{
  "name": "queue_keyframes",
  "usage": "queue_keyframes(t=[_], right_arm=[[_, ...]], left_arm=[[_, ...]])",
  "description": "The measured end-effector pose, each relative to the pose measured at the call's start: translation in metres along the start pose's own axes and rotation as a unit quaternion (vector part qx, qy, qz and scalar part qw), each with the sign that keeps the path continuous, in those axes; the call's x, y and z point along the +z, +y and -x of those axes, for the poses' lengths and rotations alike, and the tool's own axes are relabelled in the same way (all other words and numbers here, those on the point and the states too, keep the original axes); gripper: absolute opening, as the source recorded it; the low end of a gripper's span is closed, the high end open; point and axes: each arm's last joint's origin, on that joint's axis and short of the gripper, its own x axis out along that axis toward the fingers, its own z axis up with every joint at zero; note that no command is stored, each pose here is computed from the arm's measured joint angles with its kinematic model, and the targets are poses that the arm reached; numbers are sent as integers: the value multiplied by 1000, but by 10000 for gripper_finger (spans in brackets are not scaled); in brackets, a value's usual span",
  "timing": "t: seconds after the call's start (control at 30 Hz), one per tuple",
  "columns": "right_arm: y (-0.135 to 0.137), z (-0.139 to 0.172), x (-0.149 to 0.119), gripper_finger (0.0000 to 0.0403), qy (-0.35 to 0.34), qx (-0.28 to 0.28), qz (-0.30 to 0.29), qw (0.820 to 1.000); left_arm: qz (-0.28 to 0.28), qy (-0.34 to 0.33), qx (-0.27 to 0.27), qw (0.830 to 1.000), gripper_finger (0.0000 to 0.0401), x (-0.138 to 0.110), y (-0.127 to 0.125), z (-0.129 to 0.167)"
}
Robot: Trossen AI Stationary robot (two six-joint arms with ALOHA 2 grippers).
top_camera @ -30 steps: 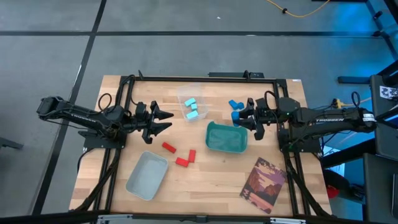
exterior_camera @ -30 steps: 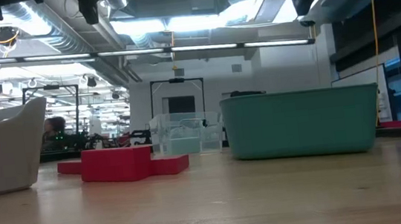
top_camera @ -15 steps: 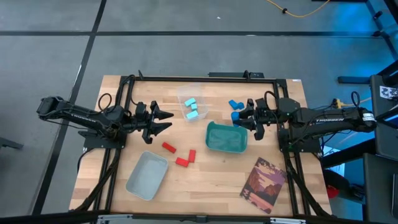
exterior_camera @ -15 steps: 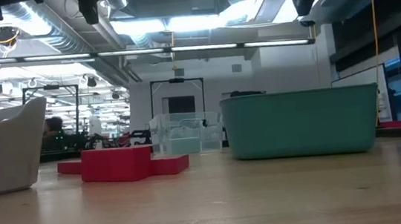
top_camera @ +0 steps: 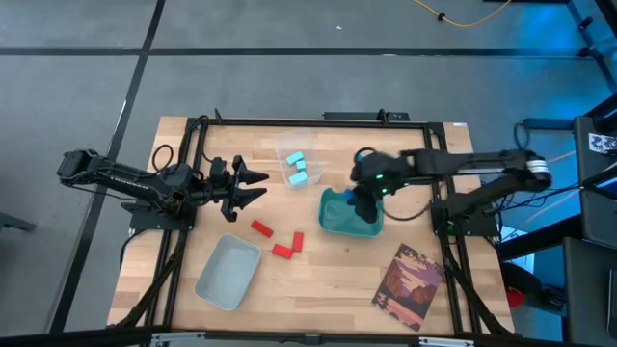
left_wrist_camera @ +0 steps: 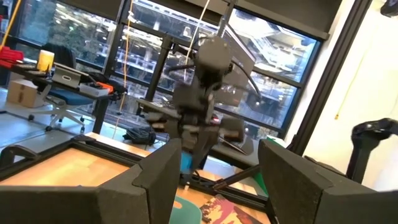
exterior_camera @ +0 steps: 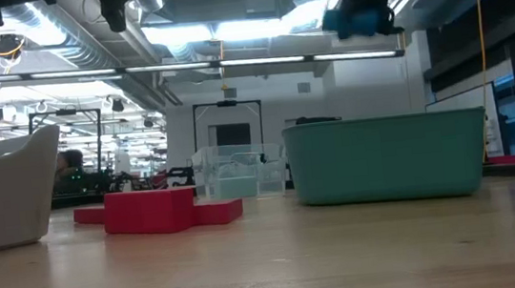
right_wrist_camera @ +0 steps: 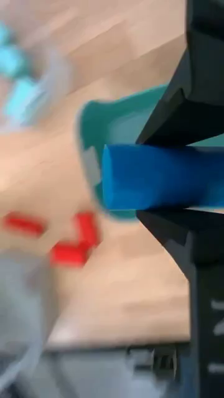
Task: Sort & place blocks by color
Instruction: Put the blue block into the green bin
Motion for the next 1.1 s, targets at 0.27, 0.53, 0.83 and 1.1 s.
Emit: queue_keyframes(t=[0.27, 0.53, 0.83, 1.1], right_arm=[[-11, -61, -11, 137, 123, -91, -55, 987], [-21, -111, -25, 137, 186, -137, -117, 966], [-27, -140, -34, 137, 199, -176, -222, 938], [-21, -144, -35, 137, 158, -209, -273, 926]], left_arm=[[0, 0, 0, 1000, 206, 0, 0, 0], [0, 0, 0, 1000, 206, 0, 0, 0], [1, -4, -2, 1000, 206, 1, 0, 0], [2, -7, -3, 1000, 206, 1, 0, 0]])
